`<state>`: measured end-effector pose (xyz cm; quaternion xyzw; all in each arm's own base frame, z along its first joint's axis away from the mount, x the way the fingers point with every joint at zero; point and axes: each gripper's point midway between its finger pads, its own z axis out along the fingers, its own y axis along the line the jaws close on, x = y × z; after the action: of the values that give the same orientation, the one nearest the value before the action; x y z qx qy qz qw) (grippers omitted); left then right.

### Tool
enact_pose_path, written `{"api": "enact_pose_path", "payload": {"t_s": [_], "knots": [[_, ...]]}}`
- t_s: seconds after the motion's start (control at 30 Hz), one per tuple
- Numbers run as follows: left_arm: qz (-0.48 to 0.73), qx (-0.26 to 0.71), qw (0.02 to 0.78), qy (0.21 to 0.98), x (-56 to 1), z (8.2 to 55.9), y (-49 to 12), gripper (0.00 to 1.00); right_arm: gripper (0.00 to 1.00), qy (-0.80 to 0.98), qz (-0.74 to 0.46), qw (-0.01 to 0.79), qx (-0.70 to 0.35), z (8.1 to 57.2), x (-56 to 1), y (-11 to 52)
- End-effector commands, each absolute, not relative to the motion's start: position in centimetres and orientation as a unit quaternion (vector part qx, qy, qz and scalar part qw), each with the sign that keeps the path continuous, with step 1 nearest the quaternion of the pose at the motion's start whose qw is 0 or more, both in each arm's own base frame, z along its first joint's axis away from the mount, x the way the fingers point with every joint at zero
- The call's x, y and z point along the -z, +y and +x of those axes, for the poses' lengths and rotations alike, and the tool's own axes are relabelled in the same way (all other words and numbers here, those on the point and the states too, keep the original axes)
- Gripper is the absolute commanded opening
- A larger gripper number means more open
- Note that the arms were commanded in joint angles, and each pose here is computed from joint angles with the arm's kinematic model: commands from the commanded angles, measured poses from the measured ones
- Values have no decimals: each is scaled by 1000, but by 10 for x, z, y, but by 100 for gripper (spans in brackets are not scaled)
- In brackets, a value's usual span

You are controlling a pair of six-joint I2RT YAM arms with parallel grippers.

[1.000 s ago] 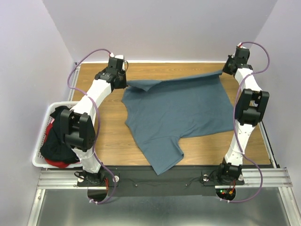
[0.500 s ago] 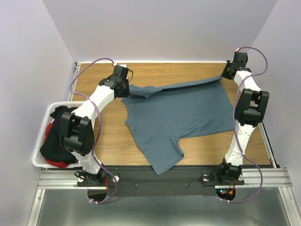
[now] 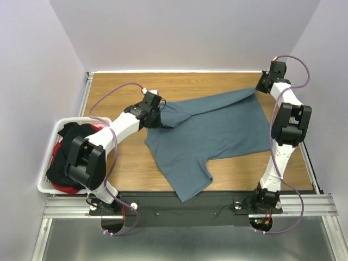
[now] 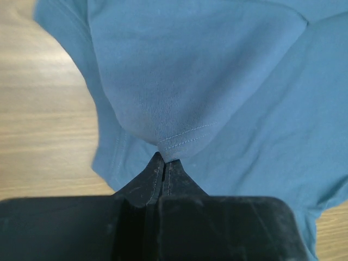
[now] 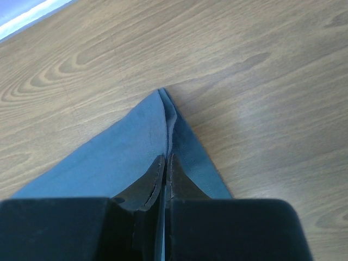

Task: Fold and stack the t-shirts
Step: Fold the tshirt

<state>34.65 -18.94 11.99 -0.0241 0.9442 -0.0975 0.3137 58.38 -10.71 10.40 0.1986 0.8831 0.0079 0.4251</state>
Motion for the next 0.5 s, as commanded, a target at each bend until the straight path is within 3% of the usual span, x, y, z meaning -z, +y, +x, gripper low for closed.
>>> {"api": "enact_pose_path", "payload": {"t_s": [0.0, 0.1, 0.13, 0.17, 0.2, 0.23, 0.3, 0.47], "knots": [[-60, 141, 322, 934, -122, 340, -196, 7, 1, 865, 211, 455, -7, 589, -126, -115], [-60, 174, 311, 932, -116, 332, -207, 39, 1, 867, 215, 450, -12, 588, -120, -114], [-60, 178, 316, 930, -117, 332, -209, 57, 5, 867, 216, 449, -13, 588, -119, -114], [-54, 196, 314, 927, -122, 328, -214, 62, 10, 867, 219, 447, -13, 587, -117, -114], [-57, 199, 321, 924, -126, 330, -213, 66, 21, 868, 218, 447, -14, 587, -117, -113], [-61, 199, 331, 921, -131, 334, -210, 76, 28, 867, 219, 447, -14, 586, -118, -113], [-74, 206, 349, 911, -147, 345, -202, 78, 43, 867, 219, 448, -14, 585, -120, -113], [-119, 196, 400, 887, -164, 404, -156, 78, 46, 862, 220, 457, -16, 582, -133, -112]]}}
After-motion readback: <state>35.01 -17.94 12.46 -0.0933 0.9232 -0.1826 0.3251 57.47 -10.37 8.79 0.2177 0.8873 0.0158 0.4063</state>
